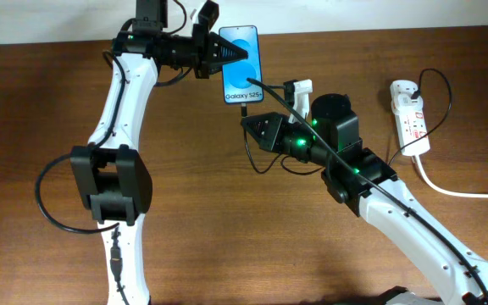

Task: Plug charger to phone and switch on socket
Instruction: 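Push the cable plug up into the phone's bottom port with the right gripper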

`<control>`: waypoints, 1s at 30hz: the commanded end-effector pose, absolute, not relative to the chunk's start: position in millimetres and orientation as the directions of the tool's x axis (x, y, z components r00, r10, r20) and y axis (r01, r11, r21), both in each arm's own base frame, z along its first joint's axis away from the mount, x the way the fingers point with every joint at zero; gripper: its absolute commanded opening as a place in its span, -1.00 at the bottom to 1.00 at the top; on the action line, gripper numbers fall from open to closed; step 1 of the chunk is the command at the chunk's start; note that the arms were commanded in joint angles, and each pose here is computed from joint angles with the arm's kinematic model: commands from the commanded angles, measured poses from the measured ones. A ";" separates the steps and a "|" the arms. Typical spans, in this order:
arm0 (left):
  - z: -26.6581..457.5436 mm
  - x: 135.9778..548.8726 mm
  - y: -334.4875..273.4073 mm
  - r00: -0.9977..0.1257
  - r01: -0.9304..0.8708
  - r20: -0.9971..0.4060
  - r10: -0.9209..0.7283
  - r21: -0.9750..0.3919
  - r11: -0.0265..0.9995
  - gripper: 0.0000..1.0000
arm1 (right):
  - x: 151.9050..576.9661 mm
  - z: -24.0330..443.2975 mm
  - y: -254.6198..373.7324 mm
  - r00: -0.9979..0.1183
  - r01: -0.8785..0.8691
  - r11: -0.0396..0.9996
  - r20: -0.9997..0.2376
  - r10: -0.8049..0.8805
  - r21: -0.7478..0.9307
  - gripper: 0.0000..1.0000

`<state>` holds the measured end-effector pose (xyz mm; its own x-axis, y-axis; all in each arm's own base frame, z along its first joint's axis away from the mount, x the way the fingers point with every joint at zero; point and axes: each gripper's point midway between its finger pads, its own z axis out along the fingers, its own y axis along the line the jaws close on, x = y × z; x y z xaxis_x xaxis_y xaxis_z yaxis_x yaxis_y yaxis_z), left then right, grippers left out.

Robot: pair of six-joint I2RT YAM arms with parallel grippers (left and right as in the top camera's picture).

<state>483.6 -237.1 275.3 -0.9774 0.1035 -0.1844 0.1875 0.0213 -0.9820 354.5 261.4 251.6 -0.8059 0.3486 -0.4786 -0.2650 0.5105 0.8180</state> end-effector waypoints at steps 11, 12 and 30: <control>288.0 471.9 -243.9 -0.968 0.200 -0.202 0.145 -0.979 -0.033 -1.00 | 364.3 251.3 255.6 -0.777 -0.265 0.535 -0.506 0.374 0.802 -0.92; 288.0 470.2 -247.3 -0.967 0.200 -0.203 0.152 -0.979 -0.034 -1.00 | 365.3 251.2 254.0 -0.776 -0.262 0.536 -0.506 0.377 0.802 -0.92; 287.1 459.9 -263.6 -0.965 0.178 -0.182 0.188 -0.983 -0.038 -1.00 | 395.3 258.2 226.6 -0.712 -0.263 0.539 -0.538 0.451 0.800 -0.92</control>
